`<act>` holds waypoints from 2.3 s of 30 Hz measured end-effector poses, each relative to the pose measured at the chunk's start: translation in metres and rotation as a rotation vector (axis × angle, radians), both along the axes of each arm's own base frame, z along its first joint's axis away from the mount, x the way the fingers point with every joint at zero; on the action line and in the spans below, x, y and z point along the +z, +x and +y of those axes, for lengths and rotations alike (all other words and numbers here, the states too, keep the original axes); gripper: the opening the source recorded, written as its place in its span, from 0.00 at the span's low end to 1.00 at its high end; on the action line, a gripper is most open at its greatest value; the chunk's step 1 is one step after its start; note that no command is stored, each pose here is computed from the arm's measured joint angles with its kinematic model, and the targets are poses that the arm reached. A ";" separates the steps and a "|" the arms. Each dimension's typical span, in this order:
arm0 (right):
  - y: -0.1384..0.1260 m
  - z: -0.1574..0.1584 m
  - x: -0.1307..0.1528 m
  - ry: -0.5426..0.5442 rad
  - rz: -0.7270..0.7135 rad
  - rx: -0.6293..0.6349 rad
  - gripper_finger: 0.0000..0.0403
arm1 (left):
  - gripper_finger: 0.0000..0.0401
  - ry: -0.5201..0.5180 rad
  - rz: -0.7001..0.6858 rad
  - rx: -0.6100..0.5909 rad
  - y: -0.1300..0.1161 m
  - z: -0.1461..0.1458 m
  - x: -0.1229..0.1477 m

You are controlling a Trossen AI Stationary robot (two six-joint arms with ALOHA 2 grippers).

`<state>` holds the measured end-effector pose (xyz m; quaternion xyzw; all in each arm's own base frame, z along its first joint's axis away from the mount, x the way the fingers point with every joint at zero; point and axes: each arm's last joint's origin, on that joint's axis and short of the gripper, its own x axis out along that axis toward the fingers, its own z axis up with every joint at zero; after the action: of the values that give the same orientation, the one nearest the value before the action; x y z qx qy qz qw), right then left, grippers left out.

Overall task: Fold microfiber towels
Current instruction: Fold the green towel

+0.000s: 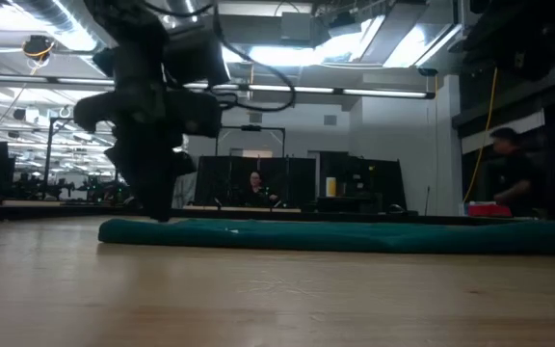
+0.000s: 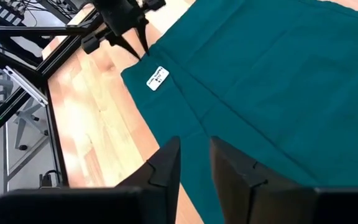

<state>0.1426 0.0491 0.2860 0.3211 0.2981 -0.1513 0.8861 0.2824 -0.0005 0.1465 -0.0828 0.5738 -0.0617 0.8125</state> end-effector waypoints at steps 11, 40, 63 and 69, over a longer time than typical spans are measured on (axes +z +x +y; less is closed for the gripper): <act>0.000 0.000 0.000 -0.001 0.000 0.000 0.19 | 0.39 0.044 0.019 -0.019 0.001 0.004 -0.006; 0.000 0.000 0.000 0.017 0.002 -0.005 0.17 | 0.17 0.139 0.001 -0.023 0.003 -0.008 0.001; 0.000 0.000 0.000 0.007 0.002 0.002 0.14 | 0.24 0.227 0.002 -0.060 -0.002 -0.009 -0.006; 0.000 0.000 0.000 0.007 0.003 0.002 0.12 | 0.21 0.220 -0.038 -0.040 0.002 -0.009 -0.005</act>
<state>0.1426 0.0492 0.2859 0.3238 0.3001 -0.1496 0.8847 0.2843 -0.0092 0.1415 0.0196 0.5630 -0.0159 0.8260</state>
